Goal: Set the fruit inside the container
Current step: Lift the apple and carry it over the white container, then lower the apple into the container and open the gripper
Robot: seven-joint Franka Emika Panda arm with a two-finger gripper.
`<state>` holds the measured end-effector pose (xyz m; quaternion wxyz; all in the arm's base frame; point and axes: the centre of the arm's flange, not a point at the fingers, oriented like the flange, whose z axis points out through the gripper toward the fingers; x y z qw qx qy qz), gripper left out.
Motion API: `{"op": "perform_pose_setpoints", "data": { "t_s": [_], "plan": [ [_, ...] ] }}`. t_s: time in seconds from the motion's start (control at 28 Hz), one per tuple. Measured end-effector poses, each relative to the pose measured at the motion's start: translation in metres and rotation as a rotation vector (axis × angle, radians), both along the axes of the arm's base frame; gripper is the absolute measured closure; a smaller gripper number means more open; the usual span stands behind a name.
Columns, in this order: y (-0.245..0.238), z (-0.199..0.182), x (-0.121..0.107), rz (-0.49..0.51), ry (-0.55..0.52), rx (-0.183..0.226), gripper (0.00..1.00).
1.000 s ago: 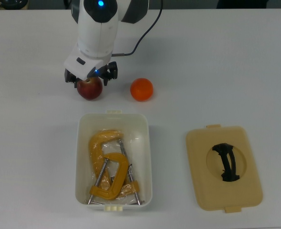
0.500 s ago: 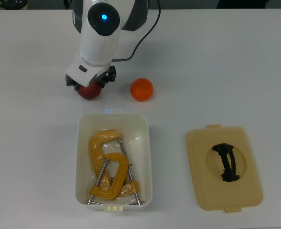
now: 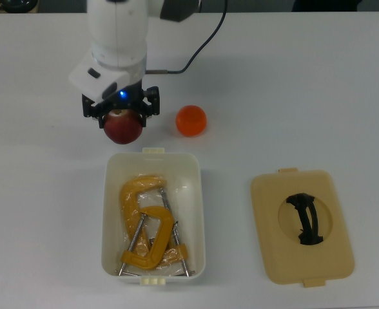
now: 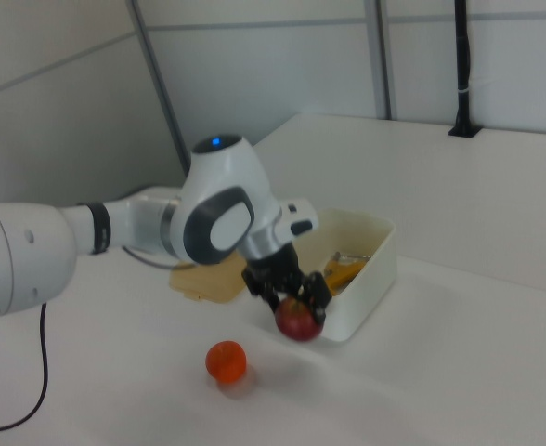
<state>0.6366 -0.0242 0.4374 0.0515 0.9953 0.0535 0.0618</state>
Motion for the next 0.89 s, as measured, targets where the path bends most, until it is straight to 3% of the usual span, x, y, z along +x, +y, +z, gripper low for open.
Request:
{"op": "perform_pose_setpoints", "data": {
  "t_s": [0.14, 0.39, 0.57, 0.75, 0.89],
  "plan": [
    [0.003, 0.037, 0.011, -0.027, -0.073, 0.062, 0.1],
    [0.007, 0.057, 0.027, -0.067, -0.187, 0.145, 0.1],
    [0.009, 0.032, 0.047, -0.14, -0.282, 0.165, 0.1],
    [0.011, 0.01, 0.057, -0.165, -0.296, 0.171, 0.1],
    [0.013, 0.016, 0.059, -0.16, -0.308, 0.171, 0.0]
  ]
}}
